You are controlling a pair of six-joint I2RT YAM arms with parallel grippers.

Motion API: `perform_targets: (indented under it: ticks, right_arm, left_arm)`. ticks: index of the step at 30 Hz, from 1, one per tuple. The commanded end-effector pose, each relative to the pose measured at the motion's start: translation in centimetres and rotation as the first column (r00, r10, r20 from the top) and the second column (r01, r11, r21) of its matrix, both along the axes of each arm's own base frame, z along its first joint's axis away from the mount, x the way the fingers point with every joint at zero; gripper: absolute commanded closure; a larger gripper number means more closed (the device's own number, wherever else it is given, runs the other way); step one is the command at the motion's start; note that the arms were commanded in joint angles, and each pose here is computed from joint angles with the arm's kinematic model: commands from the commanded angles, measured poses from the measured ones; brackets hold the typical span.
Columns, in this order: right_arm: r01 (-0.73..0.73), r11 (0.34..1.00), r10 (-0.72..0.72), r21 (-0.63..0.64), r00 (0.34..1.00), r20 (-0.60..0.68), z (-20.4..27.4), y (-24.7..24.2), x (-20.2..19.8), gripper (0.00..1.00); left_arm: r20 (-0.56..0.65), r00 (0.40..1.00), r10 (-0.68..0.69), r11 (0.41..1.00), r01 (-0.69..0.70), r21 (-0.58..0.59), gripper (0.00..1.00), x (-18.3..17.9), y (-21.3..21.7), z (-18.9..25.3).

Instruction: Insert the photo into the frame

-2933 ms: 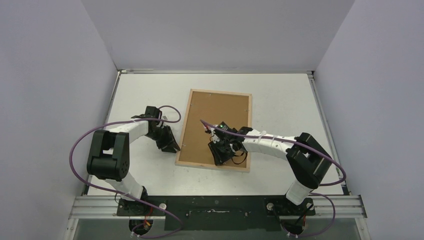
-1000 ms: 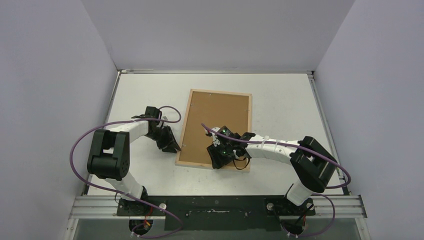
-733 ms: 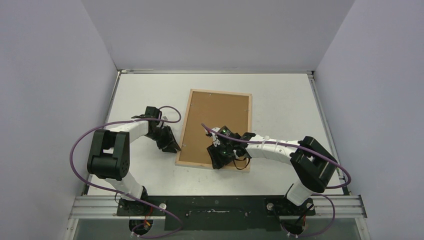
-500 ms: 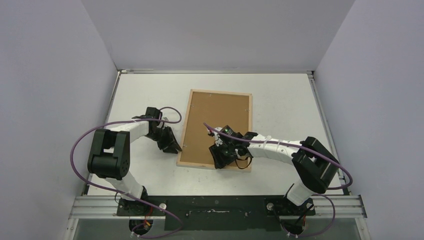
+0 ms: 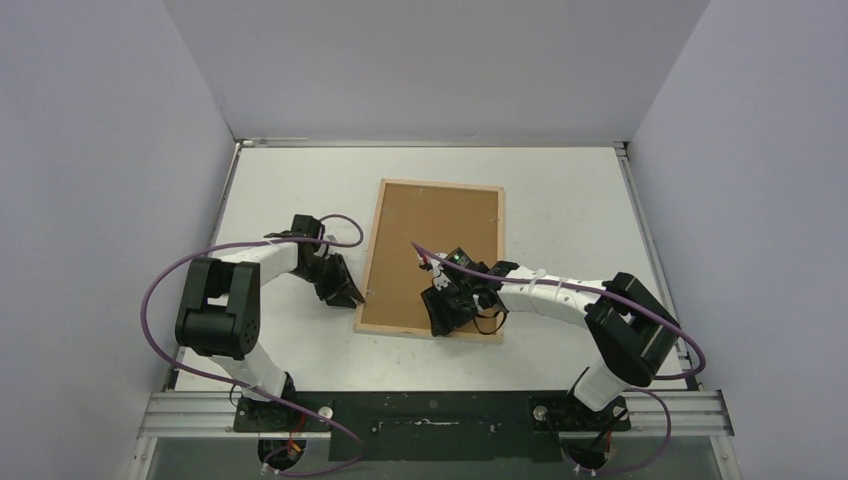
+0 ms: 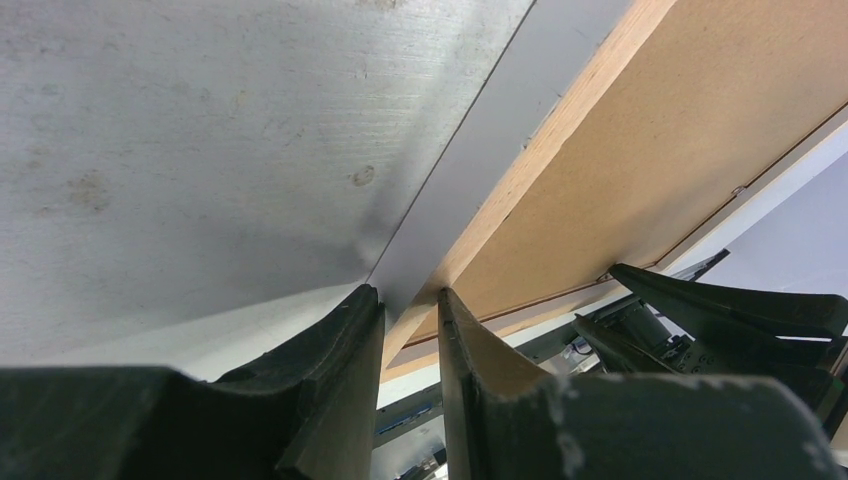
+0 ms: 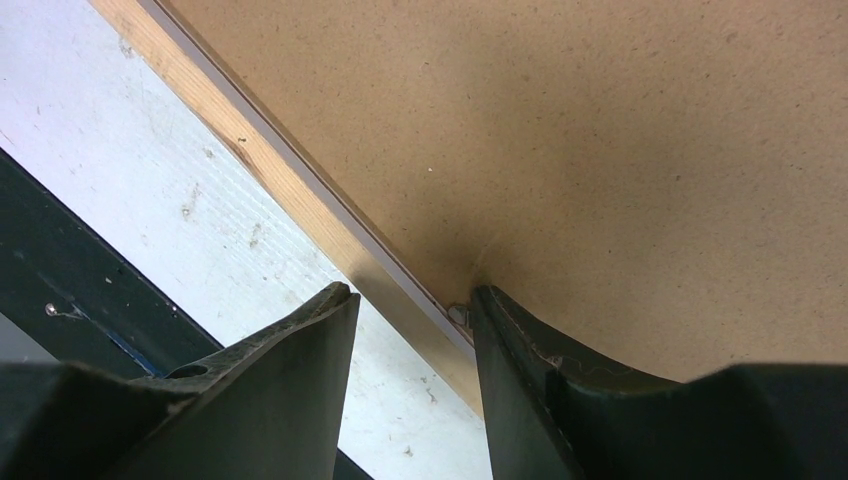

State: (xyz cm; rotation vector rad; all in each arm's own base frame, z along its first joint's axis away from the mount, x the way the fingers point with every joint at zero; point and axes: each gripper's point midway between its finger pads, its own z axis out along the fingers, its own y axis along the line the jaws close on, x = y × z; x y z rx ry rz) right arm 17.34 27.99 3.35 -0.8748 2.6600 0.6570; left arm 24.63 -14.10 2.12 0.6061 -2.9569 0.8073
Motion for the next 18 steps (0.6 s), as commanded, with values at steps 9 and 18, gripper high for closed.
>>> perform_targets:
  ticks: [9, 18]
  right_arm:
    - [0.026, 0.998, -0.025, 0.051, 1.000, -0.008, 1.2, 1.3, -0.3, 0.52]
    - [0.011, 1.000, -0.010, 0.030, 1.000, -0.025, 0.8, 0.8, -1.1, 0.52]
  left_arm:
    - [0.065, 0.997, -0.028, 1.000, 0.029, -0.006, 0.53, -0.2, -0.1, -0.3]
    - [-0.007, 1.000, -0.015, 0.999, 0.015, 0.040, 0.56, -1.2, 0.6, -1.9]
